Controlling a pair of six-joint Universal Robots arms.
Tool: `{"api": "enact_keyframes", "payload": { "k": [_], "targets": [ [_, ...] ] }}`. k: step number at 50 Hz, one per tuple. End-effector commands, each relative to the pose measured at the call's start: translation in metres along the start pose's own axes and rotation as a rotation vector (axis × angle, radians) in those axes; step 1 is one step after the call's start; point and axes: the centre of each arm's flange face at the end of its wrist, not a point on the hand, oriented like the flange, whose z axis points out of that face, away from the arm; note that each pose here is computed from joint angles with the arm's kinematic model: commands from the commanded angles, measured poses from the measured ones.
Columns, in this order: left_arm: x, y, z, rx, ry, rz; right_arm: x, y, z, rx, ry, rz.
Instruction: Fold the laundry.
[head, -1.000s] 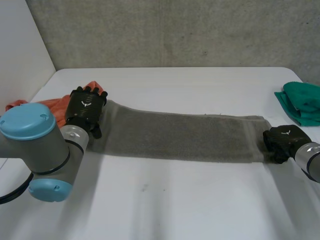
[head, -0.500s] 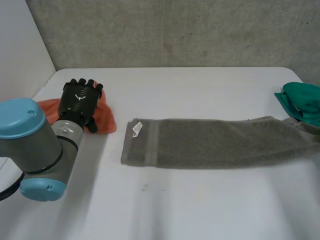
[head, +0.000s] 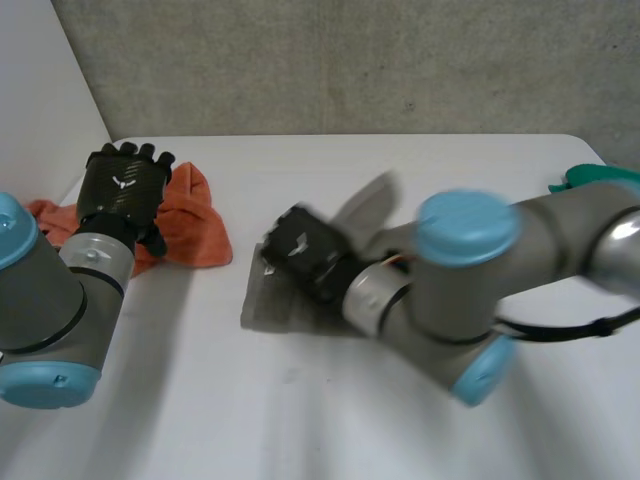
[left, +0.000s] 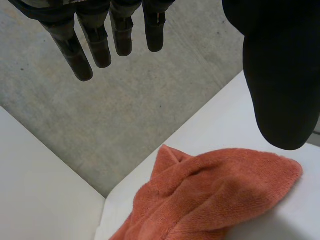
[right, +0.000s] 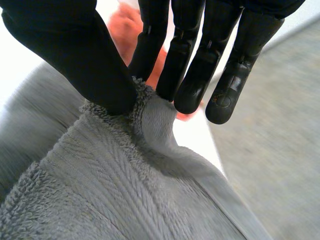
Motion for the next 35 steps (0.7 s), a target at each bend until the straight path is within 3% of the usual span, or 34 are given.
{"api": "enact_keyframes", "payload": {
  "k": [1, 4, 9, 14, 24, 35],
  "targets": [
    [0.006, 0.003, -0.001, -0.007, 0.019, 0.003, -0.044, 0.006, 0.022, -0.001, -0.074, 0.009],
    [0.008, -0.001, 0.001, 0.008, 0.02, 0.001, -0.029, 0.001, 0.022, -0.027, 0.004, 0.052],
    [0.033, -0.011, -0.001, 0.049, 0.087, -0.002, 0.031, 0.01, 0.003, -0.137, 0.241, 0.26],
    [0.068, -0.026, -0.009, 0.103, 0.182, -0.005, 0.061, 0.031, -0.03, -0.22, 0.315, 0.427],
    [0.129, -0.025, -0.017, 0.136, 0.343, -0.01, 0.05, 0.098, -0.082, -0.495, 0.303, 0.554],
    [0.16, 0.015, 0.009, 0.054, 0.374, 0.028, 0.053, 0.128, -0.094, -0.498, 0.369, 0.545]
  ]
}}
